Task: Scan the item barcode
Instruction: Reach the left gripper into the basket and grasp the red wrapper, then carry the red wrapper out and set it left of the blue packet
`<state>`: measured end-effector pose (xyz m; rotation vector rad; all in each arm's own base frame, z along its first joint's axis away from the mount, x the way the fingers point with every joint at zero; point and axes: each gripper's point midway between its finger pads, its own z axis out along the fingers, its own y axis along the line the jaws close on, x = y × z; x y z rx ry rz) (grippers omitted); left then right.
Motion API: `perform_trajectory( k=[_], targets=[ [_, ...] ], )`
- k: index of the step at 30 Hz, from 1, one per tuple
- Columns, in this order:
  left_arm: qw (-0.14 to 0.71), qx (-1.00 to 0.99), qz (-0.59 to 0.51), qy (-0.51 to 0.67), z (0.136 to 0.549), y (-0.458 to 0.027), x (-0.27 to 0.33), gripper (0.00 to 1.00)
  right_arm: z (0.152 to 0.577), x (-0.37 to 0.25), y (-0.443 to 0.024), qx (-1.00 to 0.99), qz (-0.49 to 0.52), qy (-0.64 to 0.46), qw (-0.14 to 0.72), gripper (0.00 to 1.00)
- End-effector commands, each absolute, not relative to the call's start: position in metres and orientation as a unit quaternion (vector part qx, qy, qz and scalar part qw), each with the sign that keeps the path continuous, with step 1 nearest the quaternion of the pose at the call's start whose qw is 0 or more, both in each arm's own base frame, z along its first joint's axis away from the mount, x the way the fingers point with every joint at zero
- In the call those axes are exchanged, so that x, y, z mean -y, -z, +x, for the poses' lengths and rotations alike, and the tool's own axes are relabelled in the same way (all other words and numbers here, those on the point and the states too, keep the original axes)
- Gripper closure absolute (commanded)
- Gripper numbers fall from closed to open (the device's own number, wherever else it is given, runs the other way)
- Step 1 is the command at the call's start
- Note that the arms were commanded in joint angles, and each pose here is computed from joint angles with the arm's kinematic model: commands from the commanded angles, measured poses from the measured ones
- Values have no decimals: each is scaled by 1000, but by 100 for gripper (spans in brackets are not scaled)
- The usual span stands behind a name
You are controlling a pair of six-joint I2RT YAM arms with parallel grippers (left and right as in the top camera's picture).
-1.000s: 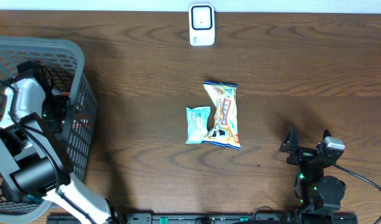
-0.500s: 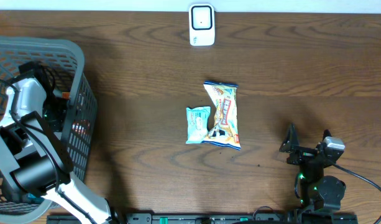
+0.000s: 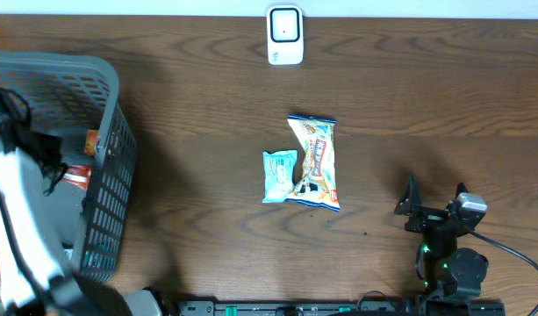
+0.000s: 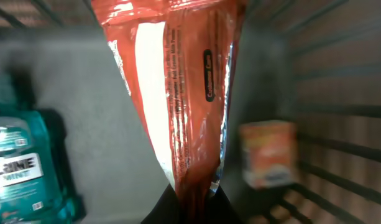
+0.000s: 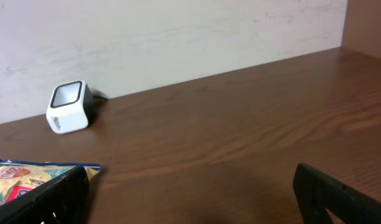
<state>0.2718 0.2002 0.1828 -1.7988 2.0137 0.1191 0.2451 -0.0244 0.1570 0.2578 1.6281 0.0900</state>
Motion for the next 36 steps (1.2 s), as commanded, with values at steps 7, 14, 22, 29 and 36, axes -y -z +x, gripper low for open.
perform_trajectory(
  k=[7, 14, 22, 29, 36],
  targets=[
    [415, -701, -573, 89, 257, -311, -146, 93, 245, 29, -156, -724, 116, -29, 679, 1],
    [566, -663, -433, 229, 240, -415, -75, 93, 245, 29, -156, -724, 116, -29, 679, 1],
    [509, -740, -328, 293, 250, -400, -4, 93, 245, 29, -156, -724, 116, -29, 679, 1],
    [403, -855, -129, 300, 289, -345, 91, 93, 245, 29, -156, -724, 116, -29, 679, 1],
    [242, -951, -61, 183, 315, -222, 153, 93, 245, 29, -156, -724, 116, -29, 679, 1]
  ],
)
